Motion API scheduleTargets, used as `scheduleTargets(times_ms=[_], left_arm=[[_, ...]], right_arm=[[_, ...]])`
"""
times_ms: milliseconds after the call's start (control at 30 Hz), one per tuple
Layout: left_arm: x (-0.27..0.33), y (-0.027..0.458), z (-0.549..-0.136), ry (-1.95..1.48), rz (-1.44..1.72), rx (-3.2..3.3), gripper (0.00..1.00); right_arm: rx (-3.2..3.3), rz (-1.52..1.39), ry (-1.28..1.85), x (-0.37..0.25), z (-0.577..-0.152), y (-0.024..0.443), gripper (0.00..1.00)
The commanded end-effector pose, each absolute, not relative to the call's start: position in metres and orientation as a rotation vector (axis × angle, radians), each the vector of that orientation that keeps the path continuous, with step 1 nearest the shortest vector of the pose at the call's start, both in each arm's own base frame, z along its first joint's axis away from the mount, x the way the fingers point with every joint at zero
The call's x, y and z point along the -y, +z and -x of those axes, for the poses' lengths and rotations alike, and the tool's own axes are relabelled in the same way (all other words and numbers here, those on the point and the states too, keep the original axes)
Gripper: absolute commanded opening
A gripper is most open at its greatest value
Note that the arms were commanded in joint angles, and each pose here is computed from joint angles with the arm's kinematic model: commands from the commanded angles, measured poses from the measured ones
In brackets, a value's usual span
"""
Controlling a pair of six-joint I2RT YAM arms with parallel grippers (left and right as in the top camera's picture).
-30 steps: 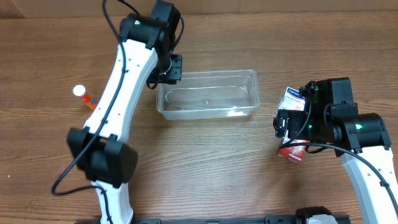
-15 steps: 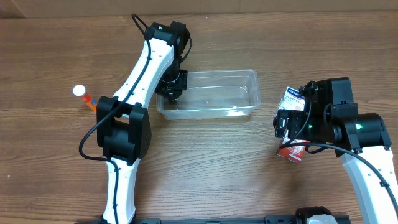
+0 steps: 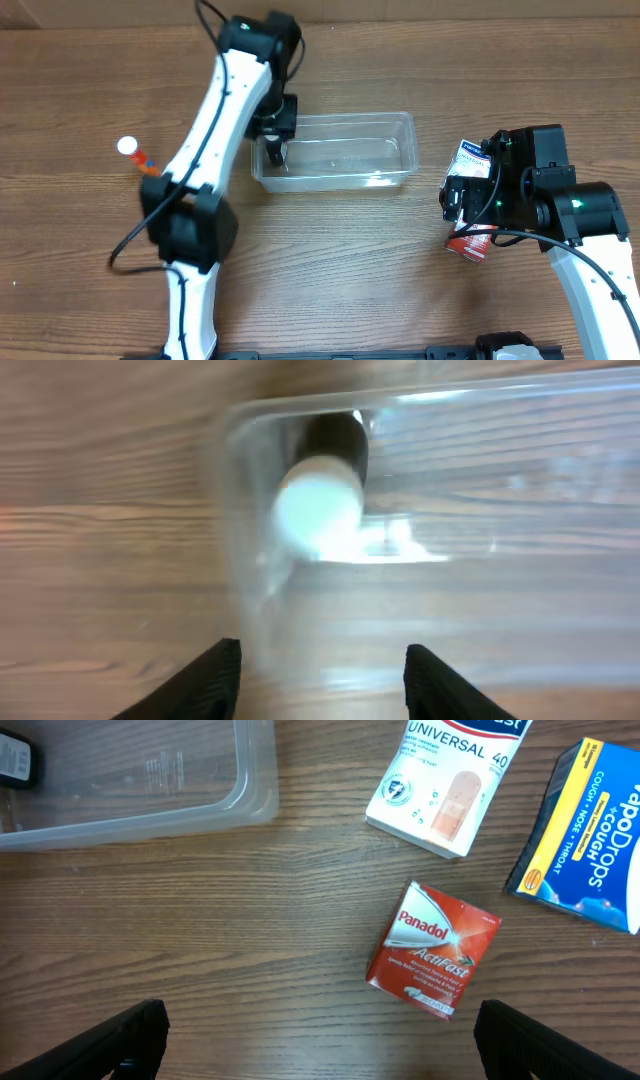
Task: Pack container
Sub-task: 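Carry the dark bottle into the container's left end and release, then move the left gripper to the orange tube and grasp it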
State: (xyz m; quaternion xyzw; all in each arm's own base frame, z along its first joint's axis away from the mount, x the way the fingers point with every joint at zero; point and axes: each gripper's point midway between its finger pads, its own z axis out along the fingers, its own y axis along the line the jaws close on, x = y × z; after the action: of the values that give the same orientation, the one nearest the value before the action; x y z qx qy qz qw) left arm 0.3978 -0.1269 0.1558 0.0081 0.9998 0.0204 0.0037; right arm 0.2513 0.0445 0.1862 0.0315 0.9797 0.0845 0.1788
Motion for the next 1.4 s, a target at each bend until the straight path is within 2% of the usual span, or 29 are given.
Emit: scheduleTargets(times_ms=[0,33,67,167,267,367,500,667,1000,1167,1333,1367], left_arm=[[0.089,0.259,-0.386,0.082,0.088,-2.868,0.67],[0.075,0.273,-0.382,0.085,0.129,-2.832,0.69],[0.055,0.289,-0.378,0.081,0.199,-2.787,0.75],[0.008,0.306,-0.372,0.081,0.383,-2.727,0.77],[-0.048,0.302,-0.368,0.099,0.602,-2.709,0.79],[-0.088,0.279,-0.362,0.126,0.767,-2.743,0.8],[-0.116,0.226,-0.363,0.142,0.889,-2.819,0.84],[-0.12,0.16,-0.366,0.152,0.916,-2.893,0.91],[-0.126,0.084,-0.375,0.171,0.936,-3.028,0.9],[-0.128,0.082,-0.383,0.172,0.912,-3.005,0.78],[-0.137,0.084,-0.383,0.249,0.903,-2.995,0.49],[-0.137,0.084,-0.382,0.253,0.903,-2.994,0.46]], right_arm=[[-2.73,-0.087,0.253,-0.046,-0.258,0.198,1.0],[-2.73,-0.087,0.253,-0.046,-0.258,0.198,1.0],[-2.731,-0.088,0.253,-0.046,-0.258,0.198,1.0],[-2.731,-0.088,0.253,-0.046,-0.258,0.198,1.0],[-2.731,-0.087,0.253,-0.047,-0.258,0.198,1.0],[-2.731,-0.087,0.253,-0.047,-0.258,0.198,1.0],[-2.73,-0.087,0.253,-0.046,-0.258,0.198,1.0],[-2.731,-0.087,0.253,-0.047,-0.258,0.198,1.0],[-2.731,-0.088,0.253,-0.046,-0.258,0.198,1.0],[-2.73,-0.087,0.253,-0.046,-0.258,0.199,1.0],[-2.739,-0.089,0.252,-0.047,-0.258,0.196,1.0],[-2.74,-0.089,0.252,-0.047,-0.258,0.196,1.0]])
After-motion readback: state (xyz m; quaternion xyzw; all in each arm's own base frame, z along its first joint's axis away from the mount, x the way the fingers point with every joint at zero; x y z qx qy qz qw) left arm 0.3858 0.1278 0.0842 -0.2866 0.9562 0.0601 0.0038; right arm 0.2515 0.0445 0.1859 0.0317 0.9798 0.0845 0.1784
